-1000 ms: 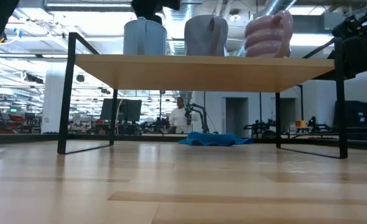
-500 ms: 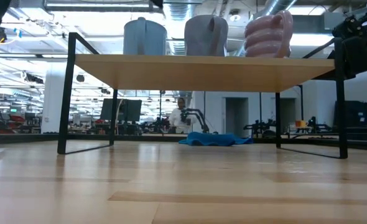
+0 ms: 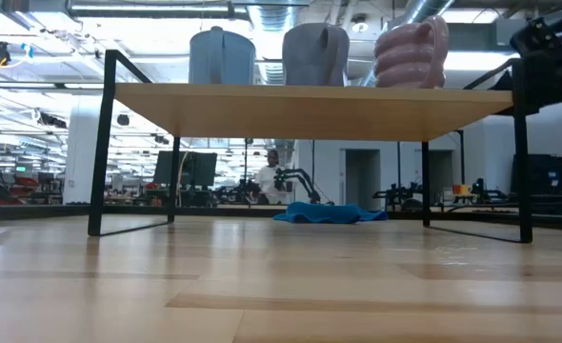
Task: Stack small to large cups/mugs on shelf
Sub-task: Return to Home Position
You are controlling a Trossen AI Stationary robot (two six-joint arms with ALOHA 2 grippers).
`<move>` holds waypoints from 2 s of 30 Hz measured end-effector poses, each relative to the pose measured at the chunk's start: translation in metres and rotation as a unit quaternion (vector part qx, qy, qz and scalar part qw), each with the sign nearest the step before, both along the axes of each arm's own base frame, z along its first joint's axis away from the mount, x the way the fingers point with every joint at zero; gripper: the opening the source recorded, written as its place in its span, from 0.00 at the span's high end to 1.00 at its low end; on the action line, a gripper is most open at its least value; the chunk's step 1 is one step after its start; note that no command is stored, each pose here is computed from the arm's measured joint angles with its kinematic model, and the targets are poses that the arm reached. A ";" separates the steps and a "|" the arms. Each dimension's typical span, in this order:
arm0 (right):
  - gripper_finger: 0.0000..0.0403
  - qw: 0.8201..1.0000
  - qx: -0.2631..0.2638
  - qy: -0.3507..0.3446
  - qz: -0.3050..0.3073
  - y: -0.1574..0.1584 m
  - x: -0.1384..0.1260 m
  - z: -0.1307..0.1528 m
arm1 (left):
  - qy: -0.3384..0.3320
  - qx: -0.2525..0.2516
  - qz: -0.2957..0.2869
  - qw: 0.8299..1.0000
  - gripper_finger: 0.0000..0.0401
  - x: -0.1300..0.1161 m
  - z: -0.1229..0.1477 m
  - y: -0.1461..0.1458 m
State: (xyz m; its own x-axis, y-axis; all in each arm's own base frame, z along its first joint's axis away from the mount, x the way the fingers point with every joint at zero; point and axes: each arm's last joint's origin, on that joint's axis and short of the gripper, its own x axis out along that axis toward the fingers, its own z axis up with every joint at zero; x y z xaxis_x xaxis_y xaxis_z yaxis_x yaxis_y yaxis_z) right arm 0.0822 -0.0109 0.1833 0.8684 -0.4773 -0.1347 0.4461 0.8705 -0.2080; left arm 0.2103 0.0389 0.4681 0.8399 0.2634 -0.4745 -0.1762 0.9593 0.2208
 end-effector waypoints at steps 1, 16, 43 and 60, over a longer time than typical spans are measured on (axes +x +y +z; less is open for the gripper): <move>0.97 1.000 -0.008 -0.003 -0.001 0.000 0.000 0.001 | -0.012 -0.001 0.003 1.000 0.63 -0.009 -0.008 -0.001; 0.97 0.992 -0.099 -0.073 -0.039 -0.014 -0.001 0.024 | -0.216 0.055 0.034 0.974 0.62 -0.101 -0.125 -0.015; 0.97 0.997 -0.036 -0.054 -0.034 -0.028 -0.005 0.014 | -0.283 0.023 0.109 0.953 0.62 -0.130 -0.256 -0.016; 0.97 0.998 -0.029 -0.038 -0.034 -0.028 -0.005 0.011 | -0.315 0.026 0.125 0.941 0.63 -0.123 -0.274 -0.014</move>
State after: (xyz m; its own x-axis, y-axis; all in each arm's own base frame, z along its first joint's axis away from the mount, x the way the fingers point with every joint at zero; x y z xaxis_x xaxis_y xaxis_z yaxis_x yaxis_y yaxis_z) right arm 0.0774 -0.0389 0.1940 0.8407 -0.5401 -0.0397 0.5197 0.8253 -0.2211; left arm 0.0870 0.0251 0.1942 0.8592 0.4987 0.1143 -0.5058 0.8616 0.0421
